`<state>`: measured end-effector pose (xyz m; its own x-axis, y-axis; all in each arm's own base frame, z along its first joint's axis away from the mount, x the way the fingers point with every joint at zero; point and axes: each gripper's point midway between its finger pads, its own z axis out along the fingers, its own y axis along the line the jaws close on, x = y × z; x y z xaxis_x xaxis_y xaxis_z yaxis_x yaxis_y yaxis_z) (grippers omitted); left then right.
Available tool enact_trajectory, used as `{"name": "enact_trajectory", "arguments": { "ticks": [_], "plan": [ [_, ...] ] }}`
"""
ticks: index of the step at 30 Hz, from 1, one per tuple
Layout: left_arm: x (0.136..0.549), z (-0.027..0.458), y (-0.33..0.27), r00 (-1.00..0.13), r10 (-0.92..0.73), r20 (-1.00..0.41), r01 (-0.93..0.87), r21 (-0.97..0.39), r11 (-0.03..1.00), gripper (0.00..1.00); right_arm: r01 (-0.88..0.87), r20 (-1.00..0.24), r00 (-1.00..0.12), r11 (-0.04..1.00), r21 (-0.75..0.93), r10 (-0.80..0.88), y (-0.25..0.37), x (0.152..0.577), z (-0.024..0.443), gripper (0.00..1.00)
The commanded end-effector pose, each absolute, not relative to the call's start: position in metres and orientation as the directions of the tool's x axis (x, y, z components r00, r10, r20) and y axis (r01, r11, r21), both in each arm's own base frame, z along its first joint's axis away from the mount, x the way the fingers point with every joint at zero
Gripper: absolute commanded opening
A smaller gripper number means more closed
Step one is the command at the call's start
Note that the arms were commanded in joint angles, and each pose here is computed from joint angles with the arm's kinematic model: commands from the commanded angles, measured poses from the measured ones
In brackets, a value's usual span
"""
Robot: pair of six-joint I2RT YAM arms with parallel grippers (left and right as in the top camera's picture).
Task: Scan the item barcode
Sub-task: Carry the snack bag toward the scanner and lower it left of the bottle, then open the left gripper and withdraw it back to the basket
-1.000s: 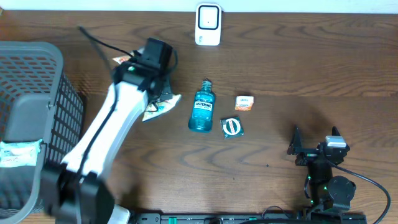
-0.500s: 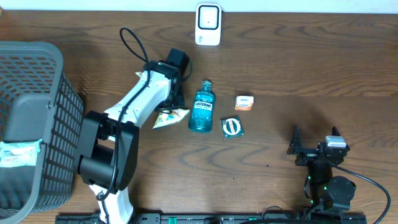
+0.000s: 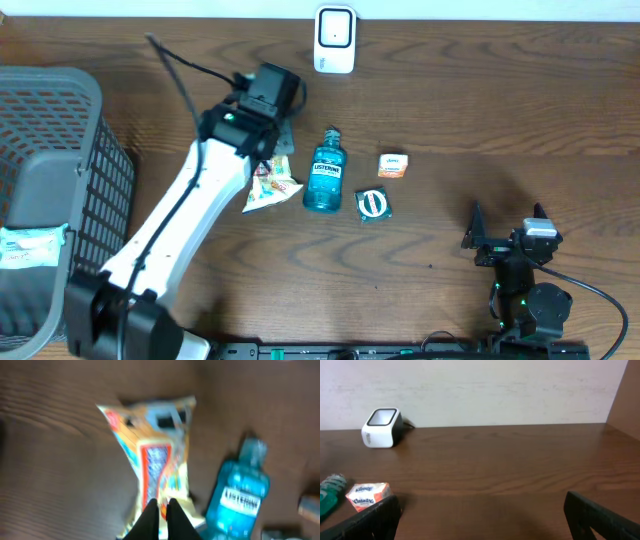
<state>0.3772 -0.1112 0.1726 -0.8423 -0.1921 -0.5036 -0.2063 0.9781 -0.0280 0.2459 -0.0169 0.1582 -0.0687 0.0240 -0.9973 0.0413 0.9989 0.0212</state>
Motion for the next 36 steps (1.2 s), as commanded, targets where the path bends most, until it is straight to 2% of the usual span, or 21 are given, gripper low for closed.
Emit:
{"name": "enact_trajectory", "arguments": {
  "ticks": [1, 5, 14, 22, 25, 27, 29, 32, 36],
  "plan": [
    [0.388, 0.163, -0.083, -0.797, -0.298, -0.525, -0.352, 0.003, 0.936, 0.07, 0.042, -0.997, -0.069, 0.999, 0.028, 0.031, -0.017, 0.246, 0.158, 0.99],
    [0.395, 0.134, -0.071, -0.784, -0.386, -0.487, -0.441, 0.0, 0.897, 0.07, 0.042, -0.997, -0.069, 0.999, 0.028, 0.031, -0.017, 0.246, 0.158, 0.99],
    [0.404, 0.049, -0.1, -0.864, -0.404, -0.299, -0.414, -0.035, 0.91, 0.07, 0.042, -0.997, -0.069, 0.999, 0.028, 0.031, -0.017, 0.246, 0.158, 0.99],
    [0.381, -0.017, -0.097, -0.855, -0.494, -0.155, -0.507, 0.06, 0.86, 0.08, 0.042, -0.997, -0.069, 0.999, 0.028, 0.031, -0.017, 0.246, 0.158, 0.99],
    [0.373, -0.02, -0.101, -0.862, -0.492, -0.119, -0.501, 0.066, 0.863, 0.29, 0.042, -0.997, -0.069, 0.999, 0.028, 0.031, -0.017, 0.246, 0.158, 0.99],
    [0.374, -0.01, -0.101, -0.866, -0.484, -0.127, -0.494, 0.059, 0.868, 0.49, 0.042, -0.997, -0.069, 0.999, 0.028, 0.031, -0.017, 0.246, 0.158, 0.99],
    [0.377, 0.01, -0.102, -0.869, -0.472, -0.15, -0.482, 0.036, 0.875, 0.65, 0.042, -0.997, -0.069, 0.999, 0.028, 0.031, -0.017, 0.246, 0.158, 0.99],
    [0.385, 0.061, -0.097, -0.845, -0.475, -0.245, -0.488, -0.01, 0.873, 0.79, 0.042, -0.997, -0.069, 0.999, 0.028, 0.031, -0.017, 0.246, 0.158, 0.99],
    [0.396, 0.158, -0.089, -0.766, -0.464, -0.445, -0.457, -0.131, 0.88, 0.98, 0.042, -0.997, -0.069, 0.999, 0.028, 0.031, -0.017, 0.246, 0.158, 0.99]
  ]
}}
